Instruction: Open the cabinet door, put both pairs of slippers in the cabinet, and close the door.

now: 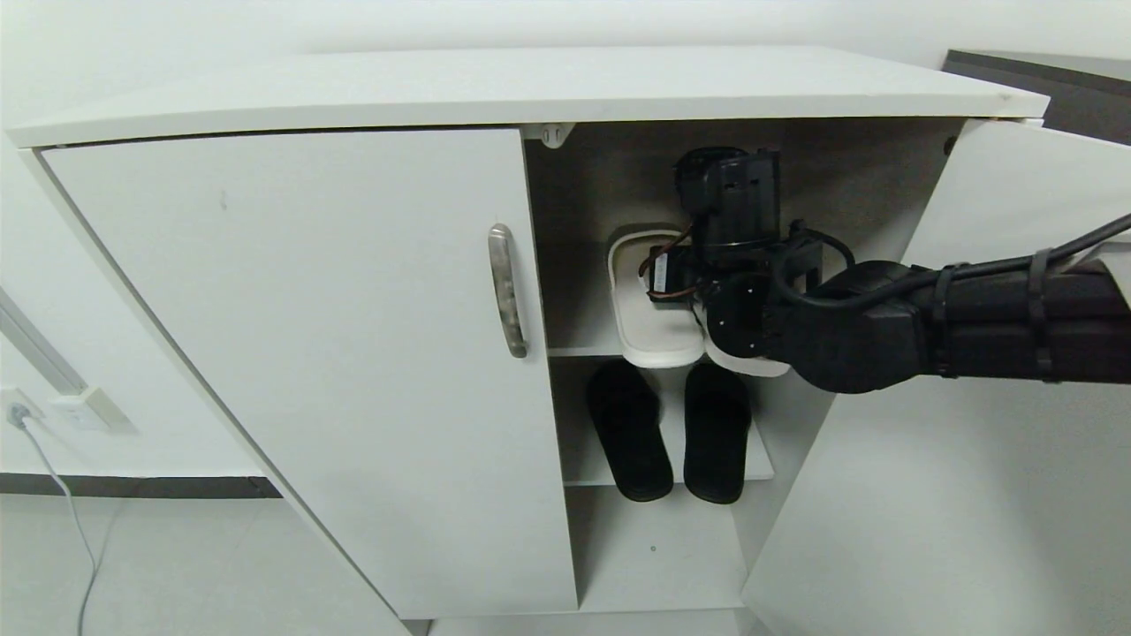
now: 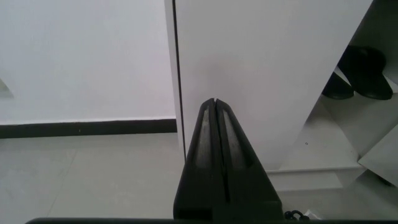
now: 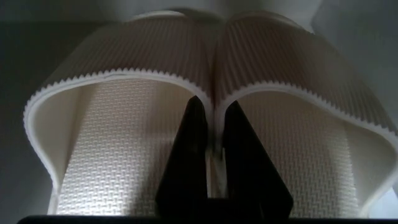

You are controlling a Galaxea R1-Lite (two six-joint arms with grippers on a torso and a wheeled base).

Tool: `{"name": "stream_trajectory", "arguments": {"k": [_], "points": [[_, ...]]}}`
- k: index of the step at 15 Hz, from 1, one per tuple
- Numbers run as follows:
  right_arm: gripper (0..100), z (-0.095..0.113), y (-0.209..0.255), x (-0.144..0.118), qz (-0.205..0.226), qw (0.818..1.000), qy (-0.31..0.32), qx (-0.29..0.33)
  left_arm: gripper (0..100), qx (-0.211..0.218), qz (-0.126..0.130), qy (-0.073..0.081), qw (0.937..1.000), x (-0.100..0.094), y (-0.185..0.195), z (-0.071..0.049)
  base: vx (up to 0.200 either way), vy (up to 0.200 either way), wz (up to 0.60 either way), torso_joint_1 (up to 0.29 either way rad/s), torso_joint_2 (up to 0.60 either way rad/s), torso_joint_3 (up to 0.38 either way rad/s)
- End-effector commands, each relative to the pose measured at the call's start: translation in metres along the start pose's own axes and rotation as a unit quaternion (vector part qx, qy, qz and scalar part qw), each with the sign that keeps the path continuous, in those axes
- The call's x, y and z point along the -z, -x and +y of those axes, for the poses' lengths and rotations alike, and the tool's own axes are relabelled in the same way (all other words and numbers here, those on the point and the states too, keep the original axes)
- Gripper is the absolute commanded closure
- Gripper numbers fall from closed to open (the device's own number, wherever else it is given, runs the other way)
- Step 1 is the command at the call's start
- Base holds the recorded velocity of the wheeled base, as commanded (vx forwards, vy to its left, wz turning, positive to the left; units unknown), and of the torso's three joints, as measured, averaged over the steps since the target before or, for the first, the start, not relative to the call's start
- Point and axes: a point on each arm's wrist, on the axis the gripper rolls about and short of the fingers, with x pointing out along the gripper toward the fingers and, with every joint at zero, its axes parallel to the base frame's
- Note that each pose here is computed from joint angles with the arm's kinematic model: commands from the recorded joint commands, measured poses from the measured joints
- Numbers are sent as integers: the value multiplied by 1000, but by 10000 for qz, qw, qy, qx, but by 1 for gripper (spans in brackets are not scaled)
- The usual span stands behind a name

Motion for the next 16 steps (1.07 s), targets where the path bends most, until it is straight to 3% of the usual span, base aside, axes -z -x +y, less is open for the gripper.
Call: {"name": "stream_trajectory", "arguments": {"k": [1,6,7,12,16], "points": [[100,2,-10,9,72,10000,56,13,100,-5,5,-2,10000,0,0,0,0,0,0,0,0,0],[100,2,-16,14,116,9999,91,58,100,-12,5,-2,10000,0,0,0,0,0,0,0,0,0],[0,2,-16,14,116,9999,91,58,100,-12,5,-2,10000,0,0,0,0,0,0,0,0,0],[0,-2,-5,11,134,9998,156,53,100,-12,5,6,10000,0,0,0,0,0,0,0,0,0],[0,-6,34,1,125,9995,189,-201,100,-12,5,6,10000,0,0,0,0,0,0,0,0,0]]}}
